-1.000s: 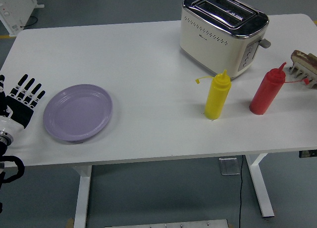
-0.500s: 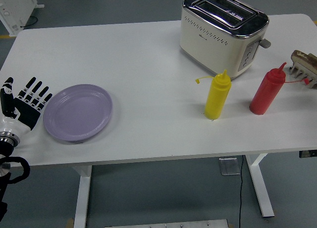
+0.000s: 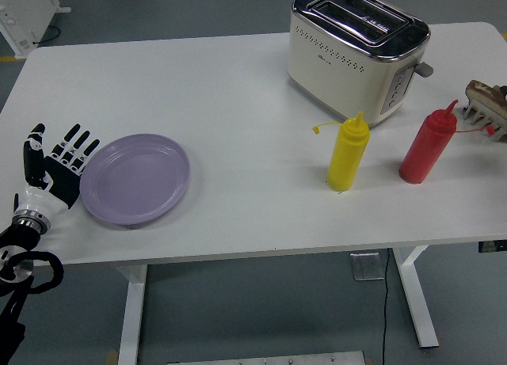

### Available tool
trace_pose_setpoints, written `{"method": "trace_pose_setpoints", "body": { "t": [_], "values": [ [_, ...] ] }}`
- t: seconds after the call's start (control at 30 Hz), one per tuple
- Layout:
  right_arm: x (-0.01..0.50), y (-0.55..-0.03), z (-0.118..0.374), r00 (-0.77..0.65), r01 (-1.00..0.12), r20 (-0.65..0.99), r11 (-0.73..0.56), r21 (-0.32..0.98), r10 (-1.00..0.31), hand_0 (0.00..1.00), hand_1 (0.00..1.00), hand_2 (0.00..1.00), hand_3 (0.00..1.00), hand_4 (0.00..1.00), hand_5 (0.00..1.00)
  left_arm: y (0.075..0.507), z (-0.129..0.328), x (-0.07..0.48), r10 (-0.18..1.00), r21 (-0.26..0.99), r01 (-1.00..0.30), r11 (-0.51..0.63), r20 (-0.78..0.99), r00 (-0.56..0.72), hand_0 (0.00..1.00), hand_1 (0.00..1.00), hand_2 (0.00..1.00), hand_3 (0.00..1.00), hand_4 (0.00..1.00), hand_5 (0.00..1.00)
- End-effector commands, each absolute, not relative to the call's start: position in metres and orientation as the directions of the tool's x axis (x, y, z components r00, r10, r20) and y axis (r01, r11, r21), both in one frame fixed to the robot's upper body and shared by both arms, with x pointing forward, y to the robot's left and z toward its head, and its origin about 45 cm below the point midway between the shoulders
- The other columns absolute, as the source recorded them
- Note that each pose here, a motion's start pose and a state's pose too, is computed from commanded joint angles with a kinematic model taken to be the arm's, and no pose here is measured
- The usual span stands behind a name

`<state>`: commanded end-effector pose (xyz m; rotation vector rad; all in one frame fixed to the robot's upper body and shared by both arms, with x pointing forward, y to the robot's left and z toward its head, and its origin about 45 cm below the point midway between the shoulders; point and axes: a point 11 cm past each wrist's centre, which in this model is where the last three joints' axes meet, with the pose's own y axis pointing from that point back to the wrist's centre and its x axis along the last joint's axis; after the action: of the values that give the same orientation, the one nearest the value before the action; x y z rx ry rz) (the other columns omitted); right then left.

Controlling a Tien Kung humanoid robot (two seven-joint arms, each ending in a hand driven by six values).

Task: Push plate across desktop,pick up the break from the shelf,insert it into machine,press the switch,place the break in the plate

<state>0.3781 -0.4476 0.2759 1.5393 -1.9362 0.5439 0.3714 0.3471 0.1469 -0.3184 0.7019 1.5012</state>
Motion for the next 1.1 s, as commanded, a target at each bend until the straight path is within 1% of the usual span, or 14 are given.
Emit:
{"method": "trace_pose_setpoints", "body": {
  "t": [0.27,0.73,0.77,0.93,0.97,1.1],
  "values": [
    [0.376,-0.443,0.275,-0.093,-0.974,0.703,0.211,0.082,-0.705,0.861,0.808,0.826,0.822,0.782,0.193,0.327,0.149,0.375,0.785,0.213,-0.969,0.126,-0.619,-0.034,0.906,0.852,0.899,0.806,0.704,0.998],
    [0.382,-0.436,0.267,-0.039,-0.967,0.763,0.217,0.133,-0.646,0.857,0.808,0.825,0.822,0.778,0.188,0.277,0.153,0.385,0.757,0.191,-0.953,0.236,-0.651,0.057,0.906,0.852,0.899,0.806,0.705,0.998],
    [0.383,-0.436,0.266,-0.038,-0.967,0.767,0.218,0.135,-0.641,0.825,0.777,0.781,0.795,0.769,0.177,0.274,0.153,0.386,0.755,0.19,-0.951,0.243,-0.653,0.062,0.905,0.852,0.9,0.806,0.706,0.998],
    [0.389,-0.432,0.264,-0.029,-0.963,0.797,0.232,0.14,-0.603,0.825,0.777,0.781,0.795,0.769,0.177,0.258,0.156,0.389,0.744,0.18,-0.944,0.276,-0.662,0.091,0.905,0.852,0.9,0.806,0.706,0.998],
    [0.39,-0.432,0.264,-0.029,-0.962,0.803,0.235,0.139,-0.595,0.78,0.74,0.74,0.76,0.751,0.162,0.255,0.156,0.389,0.743,0.178,-0.943,0.282,-0.663,0.097,0.905,0.852,0.901,0.806,0.707,0.998],
    [0.393,-0.431,0.264,-0.034,-0.959,0.826,0.251,0.131,-0.562,0.78,0.74,0.74,0.76,0.751,0.162,0.246,0.158,0.391,0.737,0.172,-0.937,0.303,-0.665,0.116,0.905,0.852,0.901,0.806,0.707,0.998]
  ]
}}
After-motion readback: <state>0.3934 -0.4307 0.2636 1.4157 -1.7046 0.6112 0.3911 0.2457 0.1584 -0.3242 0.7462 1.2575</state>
